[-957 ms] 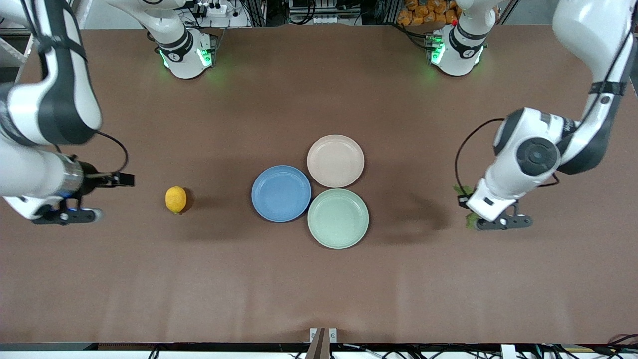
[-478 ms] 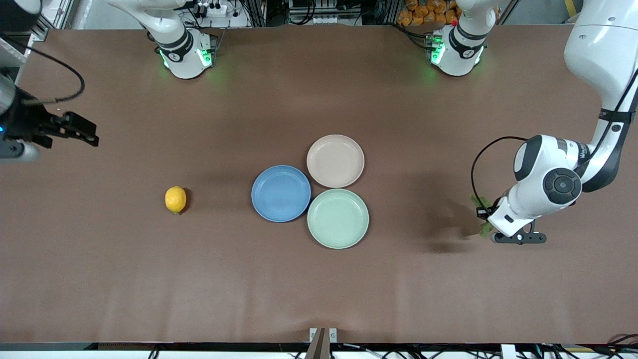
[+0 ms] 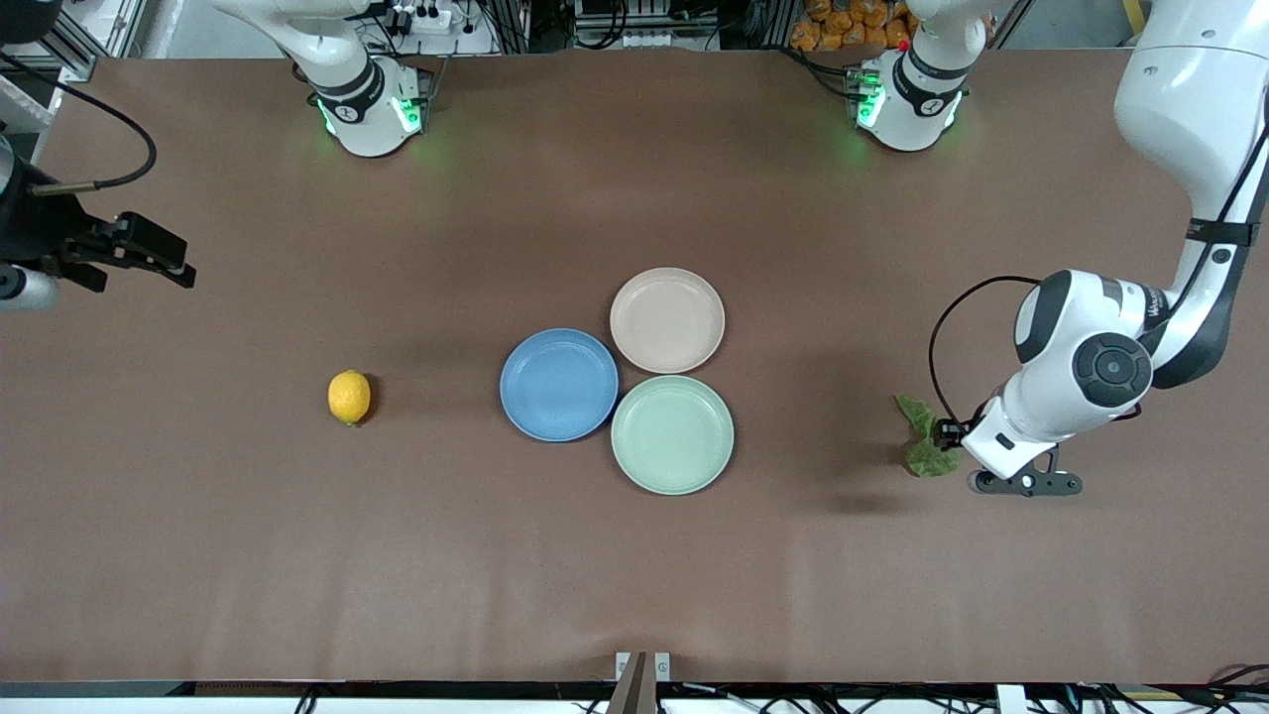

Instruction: Pick lemon and lettuce from blue and beige plates

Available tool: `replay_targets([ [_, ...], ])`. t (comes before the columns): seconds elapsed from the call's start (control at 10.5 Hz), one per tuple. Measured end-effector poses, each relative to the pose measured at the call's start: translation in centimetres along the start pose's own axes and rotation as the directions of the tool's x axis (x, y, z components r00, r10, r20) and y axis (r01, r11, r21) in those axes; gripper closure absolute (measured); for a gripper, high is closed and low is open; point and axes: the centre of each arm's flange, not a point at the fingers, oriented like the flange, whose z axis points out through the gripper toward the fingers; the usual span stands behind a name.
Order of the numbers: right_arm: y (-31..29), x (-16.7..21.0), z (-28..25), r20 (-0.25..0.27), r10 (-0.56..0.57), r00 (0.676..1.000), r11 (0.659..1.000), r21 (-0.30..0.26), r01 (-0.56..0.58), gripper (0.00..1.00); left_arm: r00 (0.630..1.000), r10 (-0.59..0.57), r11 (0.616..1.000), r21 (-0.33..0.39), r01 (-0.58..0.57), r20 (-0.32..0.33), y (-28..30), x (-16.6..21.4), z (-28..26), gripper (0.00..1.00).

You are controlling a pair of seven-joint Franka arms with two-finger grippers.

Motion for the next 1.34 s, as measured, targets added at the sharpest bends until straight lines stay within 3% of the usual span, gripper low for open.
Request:
replay_targets([
  [0.19, 0.0, 0.1, 0.5, 0.000, 0.000, 1.000, 1.000, 0.000, 0.000, 0.00, 1.000, -0.011, 0.999, 0.037, 0.011, -0.009, -0.6, 0.5, -4.4, 0.00],
  [0.29, 0.0, 0.1, 0.5, -0.001, 0.000, 1.000, 1.000, 0.001, 0.000, 0.00, 1.000, -0.024, 0.998, 0.060, 0.024, -0.001, -0.9, 0.5, -7.7, 0.00],
  [0.67, -0.1, 0.1, 0.4, -0.002, 0.001, 1.000, 1.000, -0.004, -0.001, 0.00, 0.994, -0.109, 0.994, 0.030, 0.108, 0.030, -1.2, -1.3, -20.5, 0.00],
  [1.05, 0.0, 0.1, 0.4, -0.002, 0.004, 1.000, 1.000, -0.006, -0.005, 0.00, 0.987, -0.158, 0.987, 0.002, 0.158, 0.003, -0.9, -4.6, -28.0, 0.00],
  [1.34, 0.1, 0.1, 0.5, -0.002, 0.005, 1.000, 1.000, -0.006, -0.005, 0.00, 0.988, -0.157, 0.988, -0.002, 0.157, -0.017, -2.8, -5.9, -30.7, 0.00],
])
